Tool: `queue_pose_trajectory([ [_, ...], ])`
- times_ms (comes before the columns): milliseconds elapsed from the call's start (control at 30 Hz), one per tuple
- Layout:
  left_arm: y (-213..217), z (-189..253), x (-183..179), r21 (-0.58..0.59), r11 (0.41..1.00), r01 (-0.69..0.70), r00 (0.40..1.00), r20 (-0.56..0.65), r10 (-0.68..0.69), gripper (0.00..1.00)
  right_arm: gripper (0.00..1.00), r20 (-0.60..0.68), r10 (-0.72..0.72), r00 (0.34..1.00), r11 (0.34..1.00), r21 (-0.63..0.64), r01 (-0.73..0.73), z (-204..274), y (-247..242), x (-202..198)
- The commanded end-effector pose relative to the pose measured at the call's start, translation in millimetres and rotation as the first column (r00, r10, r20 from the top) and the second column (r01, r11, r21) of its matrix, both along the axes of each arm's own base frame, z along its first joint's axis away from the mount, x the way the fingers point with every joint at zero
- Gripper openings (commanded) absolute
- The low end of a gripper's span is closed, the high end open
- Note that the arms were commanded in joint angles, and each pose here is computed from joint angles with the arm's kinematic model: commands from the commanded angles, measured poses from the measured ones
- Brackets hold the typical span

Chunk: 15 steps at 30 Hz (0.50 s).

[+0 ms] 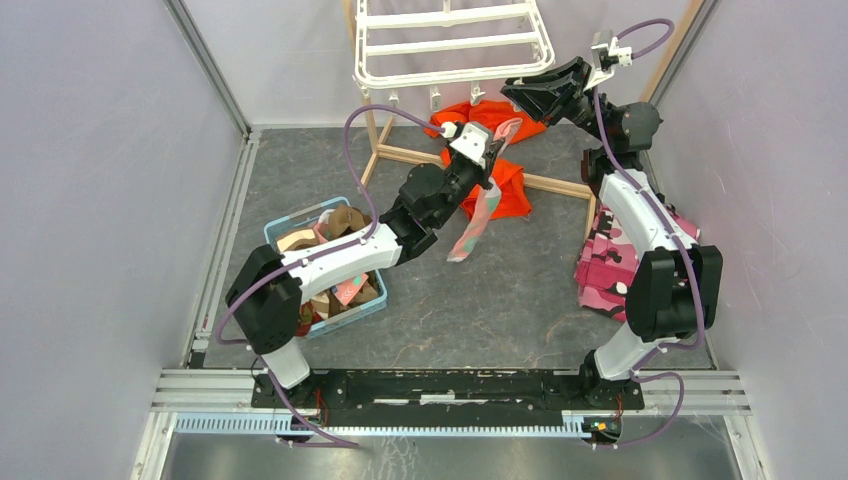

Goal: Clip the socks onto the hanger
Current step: Clamp the sock onto the hanger.

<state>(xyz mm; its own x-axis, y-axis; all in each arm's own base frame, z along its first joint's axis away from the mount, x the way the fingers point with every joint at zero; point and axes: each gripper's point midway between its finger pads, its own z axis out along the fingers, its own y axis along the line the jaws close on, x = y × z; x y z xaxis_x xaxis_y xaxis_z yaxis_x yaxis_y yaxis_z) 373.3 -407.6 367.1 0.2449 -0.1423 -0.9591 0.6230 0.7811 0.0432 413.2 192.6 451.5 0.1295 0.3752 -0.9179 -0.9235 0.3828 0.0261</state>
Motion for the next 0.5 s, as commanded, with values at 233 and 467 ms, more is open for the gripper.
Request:
queue_pose_trajectory([
  [233, -2.0, 42.8, 15.7, -0.079, 0.996, -0.052, 0.996, 0.065, 0.057, 0.02, 0.00, 0.046, 0.013, 0.999, 1.000, -0.007, -0.013, 15.6, 1.6, -16.3],
  [467, -3.5, 42.8, 24.3, -0.065, 0.995, -0.074, 0.996, 0.052, 0.077, 0.02, 0.00, 0.048, 0.018, 0.999, 1.000, -0.011, -0.017, 16.2, 1.8, -18.0],
])
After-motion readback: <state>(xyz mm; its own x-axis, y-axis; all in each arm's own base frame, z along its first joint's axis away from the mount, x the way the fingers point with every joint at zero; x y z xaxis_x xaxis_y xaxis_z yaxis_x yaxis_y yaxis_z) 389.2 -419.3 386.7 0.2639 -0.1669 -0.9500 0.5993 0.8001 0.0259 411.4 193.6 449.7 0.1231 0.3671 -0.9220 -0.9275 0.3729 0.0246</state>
